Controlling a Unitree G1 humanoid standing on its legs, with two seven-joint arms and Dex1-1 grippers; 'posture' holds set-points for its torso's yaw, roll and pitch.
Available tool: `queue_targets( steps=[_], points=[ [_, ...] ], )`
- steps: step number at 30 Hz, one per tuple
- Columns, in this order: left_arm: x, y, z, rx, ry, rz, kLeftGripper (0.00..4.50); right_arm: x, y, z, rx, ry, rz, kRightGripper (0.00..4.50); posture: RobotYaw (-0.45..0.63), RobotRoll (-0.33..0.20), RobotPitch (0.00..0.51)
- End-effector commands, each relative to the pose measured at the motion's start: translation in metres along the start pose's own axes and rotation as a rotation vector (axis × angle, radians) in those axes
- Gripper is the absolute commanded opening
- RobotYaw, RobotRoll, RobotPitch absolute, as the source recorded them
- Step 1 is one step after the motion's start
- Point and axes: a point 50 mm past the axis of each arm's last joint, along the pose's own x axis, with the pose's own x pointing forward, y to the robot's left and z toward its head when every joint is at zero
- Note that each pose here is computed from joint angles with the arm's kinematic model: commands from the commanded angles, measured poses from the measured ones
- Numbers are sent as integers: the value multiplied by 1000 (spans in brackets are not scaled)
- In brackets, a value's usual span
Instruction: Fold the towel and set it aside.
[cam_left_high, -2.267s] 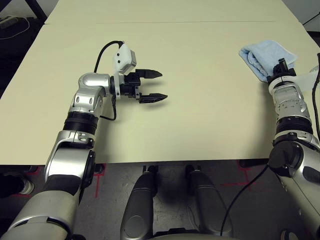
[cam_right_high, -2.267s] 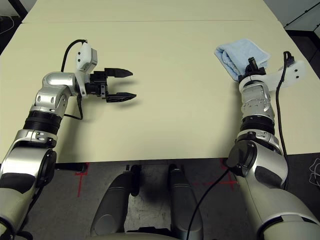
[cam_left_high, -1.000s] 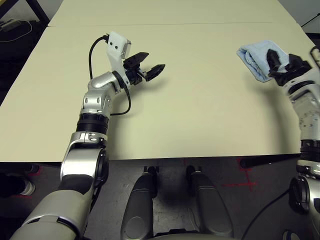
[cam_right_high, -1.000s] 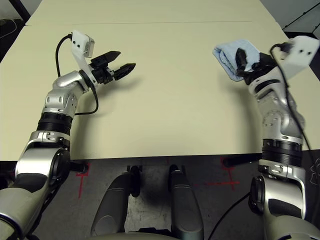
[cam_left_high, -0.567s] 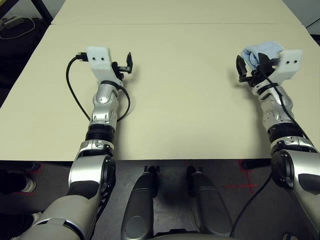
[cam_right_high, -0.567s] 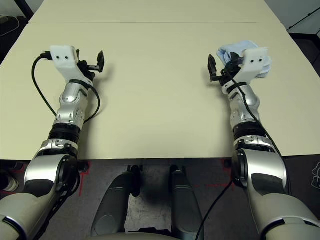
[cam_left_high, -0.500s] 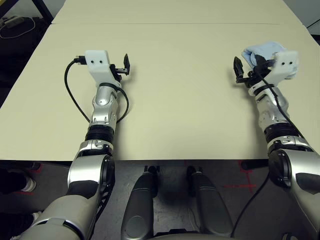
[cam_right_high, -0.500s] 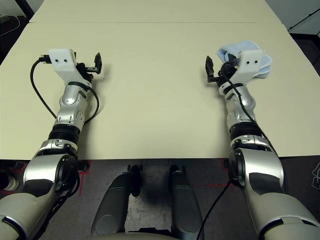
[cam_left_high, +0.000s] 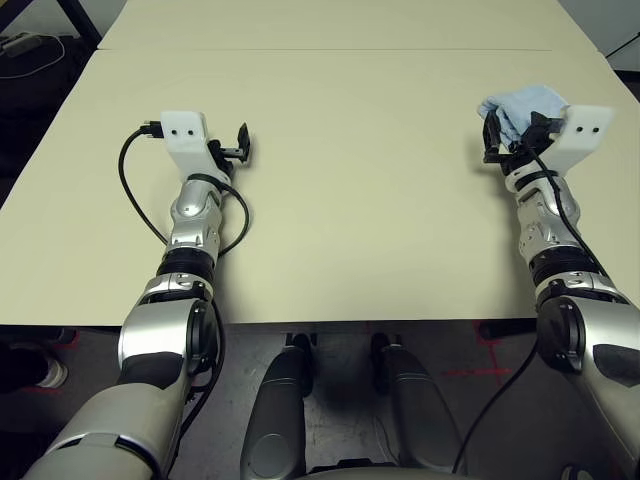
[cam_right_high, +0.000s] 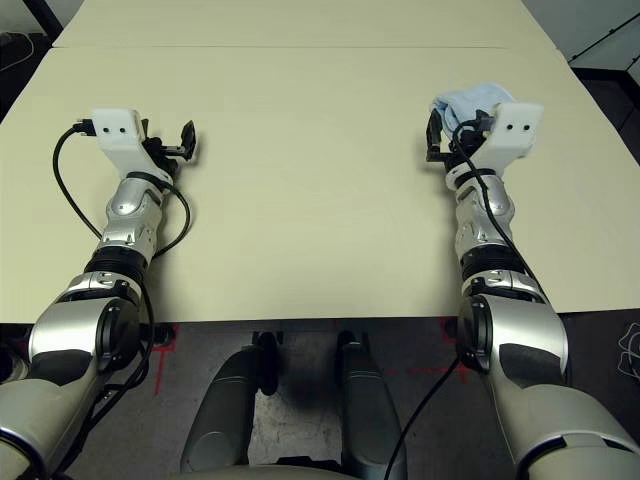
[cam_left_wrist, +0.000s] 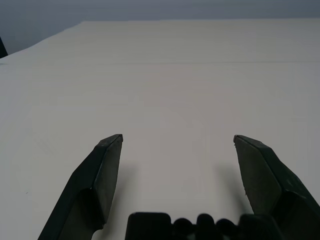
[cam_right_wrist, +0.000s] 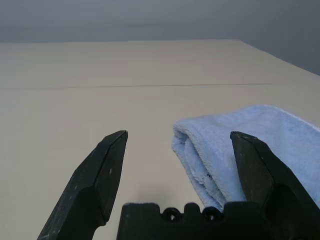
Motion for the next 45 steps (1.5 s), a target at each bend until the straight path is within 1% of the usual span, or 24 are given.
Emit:
queue_targets(
  steps=[1,9,14,19,23,30,45],
  points=[
    [-3,3,-4,-30,-3,21,4500,-5,-1,-7,1,21,3,4479,-3,0,217],
    [3,7,5,-18,-5,12,4500,0,2,-3,4,5,5,4479,-8,0,220],
    [0,8,5,-20,-28,-3,4500,-5,5,-7,3,-10,10,4479,0,0,220],
    [0,7,8,-30,-55,-20,4500,-4,6,-5,9,-35,-5,4479,-1,0,218],
    [1,11,10,-21,-55,-23,4500,-3,6,-5,4,-21,-7,4479,-1,0,218],
    [-2,16,9,-14,-59,-22,4500,-4,7,-8,-4,0,5,4479,-2,0,216],
    [-3,15,4,-29,-38,-20,4500,-3,7,-9,-12,11,2,4479,-12,0,211]
  ],
)
